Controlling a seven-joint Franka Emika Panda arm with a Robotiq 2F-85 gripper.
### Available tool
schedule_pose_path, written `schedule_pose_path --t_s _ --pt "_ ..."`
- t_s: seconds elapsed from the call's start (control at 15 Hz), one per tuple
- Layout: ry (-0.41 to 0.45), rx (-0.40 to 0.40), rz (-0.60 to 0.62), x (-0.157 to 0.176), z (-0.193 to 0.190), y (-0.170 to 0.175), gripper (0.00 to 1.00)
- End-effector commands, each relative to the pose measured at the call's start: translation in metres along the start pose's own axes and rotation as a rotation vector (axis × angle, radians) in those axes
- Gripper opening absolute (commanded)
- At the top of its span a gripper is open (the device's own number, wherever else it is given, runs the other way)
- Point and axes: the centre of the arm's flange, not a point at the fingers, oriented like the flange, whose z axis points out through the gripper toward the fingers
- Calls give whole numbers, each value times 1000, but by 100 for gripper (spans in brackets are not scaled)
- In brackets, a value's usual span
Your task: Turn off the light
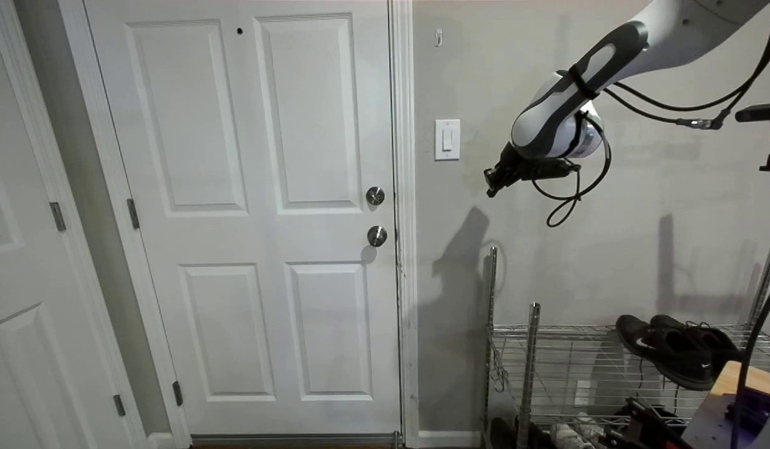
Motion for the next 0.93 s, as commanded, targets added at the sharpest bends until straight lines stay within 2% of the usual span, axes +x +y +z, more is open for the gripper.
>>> schedule_pose_path --t_s 0.0,0.13,0.33,0.87 --pt "52 51 -4 23 29 -10 2" --pt "61 67 -17 30 32 -27 1" --pt "115 47 -84 49 29 -51 1" --pt "256 -58 -214 79 33 -52 2"
